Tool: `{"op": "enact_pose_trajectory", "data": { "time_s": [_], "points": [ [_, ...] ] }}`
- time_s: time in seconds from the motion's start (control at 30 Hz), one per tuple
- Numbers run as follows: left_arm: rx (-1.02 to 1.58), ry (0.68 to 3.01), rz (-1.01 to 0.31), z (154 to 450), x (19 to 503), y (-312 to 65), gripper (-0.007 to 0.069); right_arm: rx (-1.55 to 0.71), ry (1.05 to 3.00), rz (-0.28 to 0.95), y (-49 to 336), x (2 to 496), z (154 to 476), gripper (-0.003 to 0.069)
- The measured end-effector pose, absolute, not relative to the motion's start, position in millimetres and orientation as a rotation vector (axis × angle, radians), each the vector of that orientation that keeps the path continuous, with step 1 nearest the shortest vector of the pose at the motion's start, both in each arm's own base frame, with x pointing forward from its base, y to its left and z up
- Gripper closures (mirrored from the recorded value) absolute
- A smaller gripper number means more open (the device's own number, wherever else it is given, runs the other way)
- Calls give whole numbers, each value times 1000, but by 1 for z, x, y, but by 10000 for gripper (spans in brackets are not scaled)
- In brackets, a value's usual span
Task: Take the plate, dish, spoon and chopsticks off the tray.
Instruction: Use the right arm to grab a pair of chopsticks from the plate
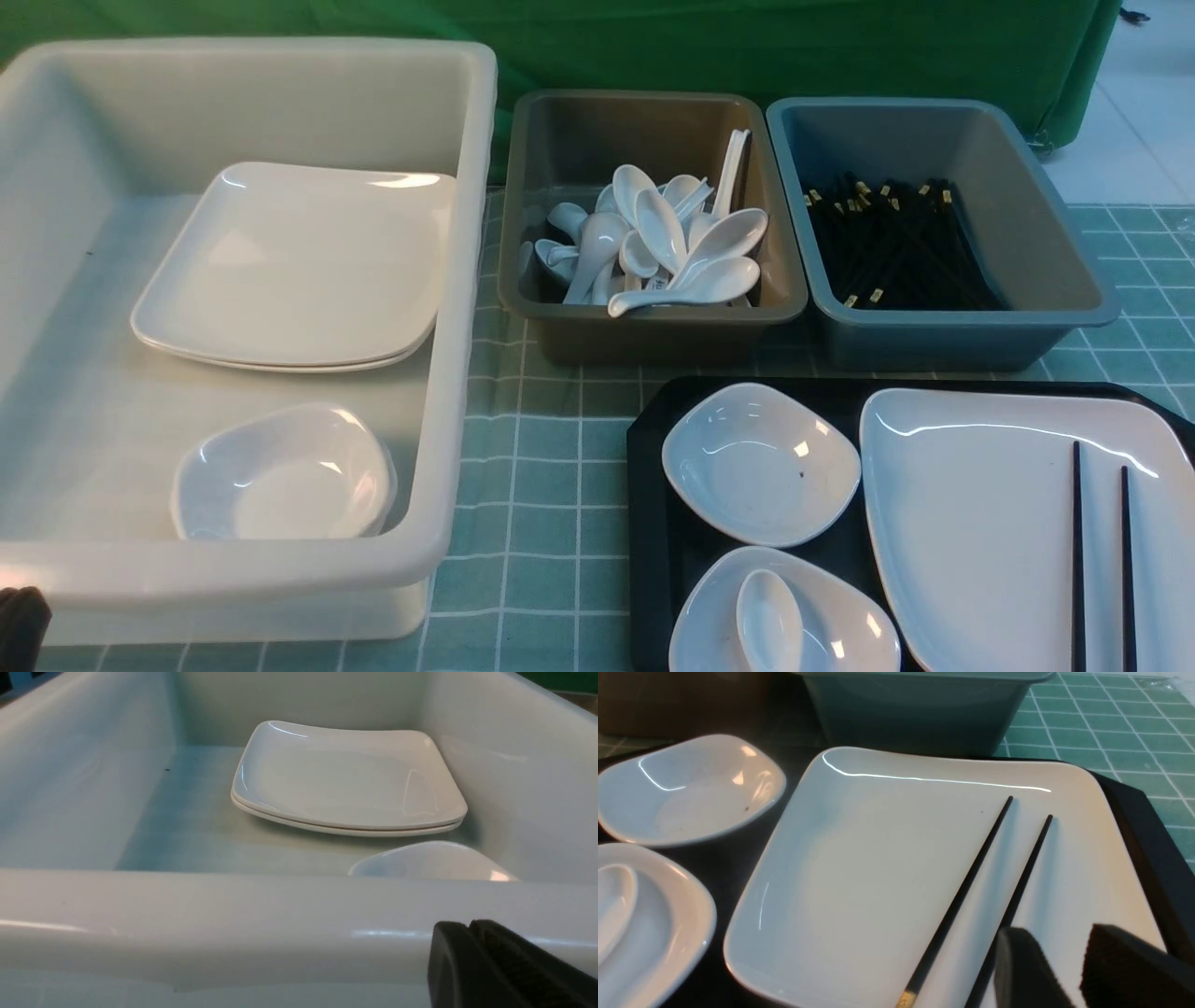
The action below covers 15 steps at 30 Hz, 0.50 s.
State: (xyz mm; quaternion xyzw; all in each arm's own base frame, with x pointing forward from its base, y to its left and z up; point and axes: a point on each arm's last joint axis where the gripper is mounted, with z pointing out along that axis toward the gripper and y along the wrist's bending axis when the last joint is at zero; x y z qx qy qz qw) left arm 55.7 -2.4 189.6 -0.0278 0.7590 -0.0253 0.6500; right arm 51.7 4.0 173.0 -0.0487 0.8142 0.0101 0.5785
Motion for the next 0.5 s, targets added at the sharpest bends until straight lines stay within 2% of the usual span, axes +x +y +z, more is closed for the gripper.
{"op": "enact_pose_trajectory", "data": {
  "time_s": [0.07, 0.1, 0.17, 0.2, 0.37, 0.43, 0.5],
  "points": [
    [-106, 1695, -102, 192, 56, -3, 608, -114, 1904, 24, 4, 52, 173, 417],
    [-197, 1637, -190, 197, 57, -3, 608, -114, 1904, 24, 4, 52, 173, 417],
    [-271, 1583, -258, 201, 57, -2, 608, -114, 1904, 24, 4, 52, 173, 417],
    [-375, 1494, -335, 207, 57, 1, 608, -114, 1904, 24, 4, 52, 173, 417],
    [-516, 1308, -379, 219, 54, 11, 608, -114, 1900, 24, 4, 52, 173, 417],
    [-632, 1152, -445, 228, 51, 19, 608, -112, 1889, 25, 4, 52, 174, 417],
    [-720, 980, -535, 237, 46, 25, 608, -44, 1853, 91, 5, 53, 178, 417]
  ]
}}
